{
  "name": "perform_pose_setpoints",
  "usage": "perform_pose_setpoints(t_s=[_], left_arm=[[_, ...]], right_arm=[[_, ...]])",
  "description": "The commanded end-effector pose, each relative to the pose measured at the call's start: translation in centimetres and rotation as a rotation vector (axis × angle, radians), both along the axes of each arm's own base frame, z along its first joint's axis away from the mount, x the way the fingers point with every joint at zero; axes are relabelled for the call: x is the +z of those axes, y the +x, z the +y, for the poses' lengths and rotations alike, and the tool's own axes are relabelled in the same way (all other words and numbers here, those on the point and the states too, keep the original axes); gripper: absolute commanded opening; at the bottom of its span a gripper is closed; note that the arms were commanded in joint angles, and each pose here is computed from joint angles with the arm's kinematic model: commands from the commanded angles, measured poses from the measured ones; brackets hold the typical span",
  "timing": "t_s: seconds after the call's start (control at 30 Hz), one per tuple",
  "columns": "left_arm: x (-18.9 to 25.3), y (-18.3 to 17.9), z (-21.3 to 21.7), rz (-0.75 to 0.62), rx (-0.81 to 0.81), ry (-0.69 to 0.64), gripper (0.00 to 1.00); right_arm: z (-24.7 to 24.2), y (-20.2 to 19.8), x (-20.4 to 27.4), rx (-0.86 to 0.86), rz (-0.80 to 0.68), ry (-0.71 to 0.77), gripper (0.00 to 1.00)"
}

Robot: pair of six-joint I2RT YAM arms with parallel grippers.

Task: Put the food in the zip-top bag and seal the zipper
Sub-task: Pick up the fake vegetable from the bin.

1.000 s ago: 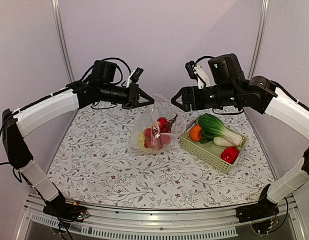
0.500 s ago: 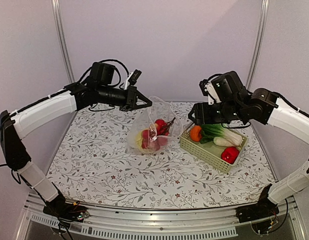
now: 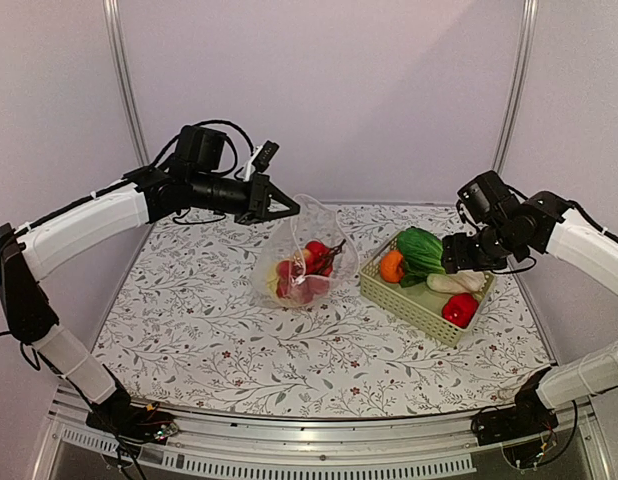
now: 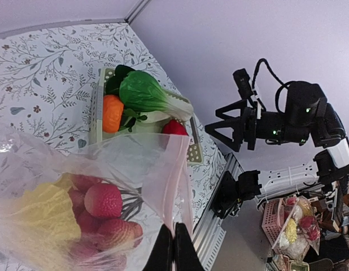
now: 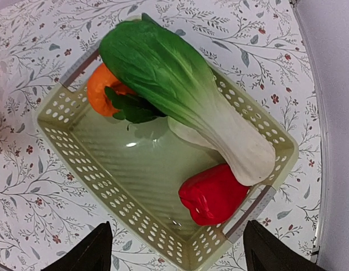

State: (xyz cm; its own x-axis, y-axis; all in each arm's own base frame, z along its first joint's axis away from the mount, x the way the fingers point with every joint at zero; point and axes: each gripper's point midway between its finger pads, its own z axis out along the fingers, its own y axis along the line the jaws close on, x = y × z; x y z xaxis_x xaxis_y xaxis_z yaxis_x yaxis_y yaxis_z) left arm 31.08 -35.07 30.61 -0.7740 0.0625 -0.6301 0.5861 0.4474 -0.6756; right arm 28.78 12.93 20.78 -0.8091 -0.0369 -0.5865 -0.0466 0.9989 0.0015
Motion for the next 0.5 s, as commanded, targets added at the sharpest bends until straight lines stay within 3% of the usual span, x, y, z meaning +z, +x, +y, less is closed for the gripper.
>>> perform_pose_setpoints(t_s=[0.0, 0.47], left_arm=[[1.0, 0.3, 0.7, -0.039, 0.011, -0.012, 0.00], [1.0, 0.2, 1.2, -0.045, 0.020, -0.006, 0.00]], right_arm=[[-1.8, -1.1, -4.0, 0.015, 0.142, -0.126, 0.80], [-2.8, -0.4, -10.6, -0.066, 0.327, -0.198, 0.77]])
